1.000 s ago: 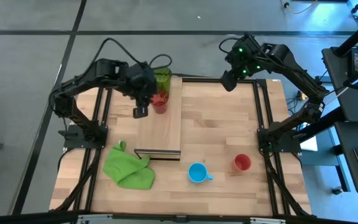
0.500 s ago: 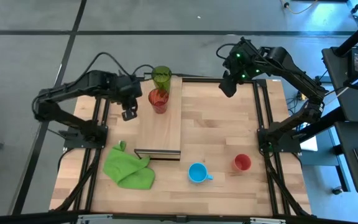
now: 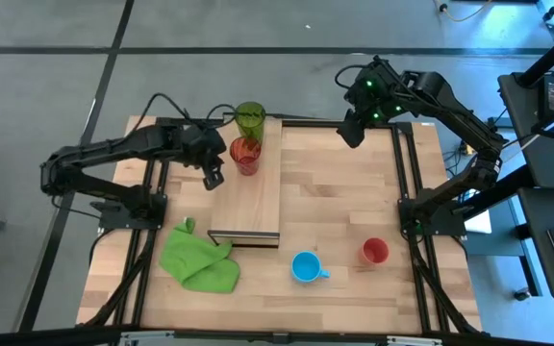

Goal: Stack small to large cups/mugs on shelf
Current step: Put the red cup on the shelf

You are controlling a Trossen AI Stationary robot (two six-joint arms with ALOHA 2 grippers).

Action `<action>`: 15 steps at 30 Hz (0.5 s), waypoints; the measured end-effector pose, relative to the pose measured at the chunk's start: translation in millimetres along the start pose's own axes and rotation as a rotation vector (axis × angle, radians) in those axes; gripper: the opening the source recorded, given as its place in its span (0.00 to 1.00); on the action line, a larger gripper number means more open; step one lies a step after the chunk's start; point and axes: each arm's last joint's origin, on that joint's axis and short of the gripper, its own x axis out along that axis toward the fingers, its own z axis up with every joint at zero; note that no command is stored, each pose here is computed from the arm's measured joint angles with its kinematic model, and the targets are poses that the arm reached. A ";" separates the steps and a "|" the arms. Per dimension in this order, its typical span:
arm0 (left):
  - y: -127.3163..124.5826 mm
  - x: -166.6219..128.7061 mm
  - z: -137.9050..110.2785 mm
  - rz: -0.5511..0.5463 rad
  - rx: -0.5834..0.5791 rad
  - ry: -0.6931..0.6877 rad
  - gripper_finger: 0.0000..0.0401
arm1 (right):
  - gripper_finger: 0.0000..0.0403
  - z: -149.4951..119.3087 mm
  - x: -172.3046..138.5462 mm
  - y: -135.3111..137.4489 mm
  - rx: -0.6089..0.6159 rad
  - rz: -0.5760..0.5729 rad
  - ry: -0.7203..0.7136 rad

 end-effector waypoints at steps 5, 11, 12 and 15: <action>-1.1 1.1 8.4 -0.010 0.007 -0.093 0.00 | 0.66 0.0 0.0 0.1 0.001 0.000 0.000; 0.3 1.0 11.5 -0.054 0.002 -0.119 0.00 | 0.66 -0.1 0.0 0.0 0.013 0.000 0.001; 0.1 1.0 11.9 -0.064 0.004 -0.121 0.00 | 0.66 0.0 0.0 0.1 0.013 0.000 0.000; -0.4 0.9 13.6 -0.076 0.004 -0.138 0.00 | 0.66 -0.1 0.0 0.0 0.012 -0.001 0.001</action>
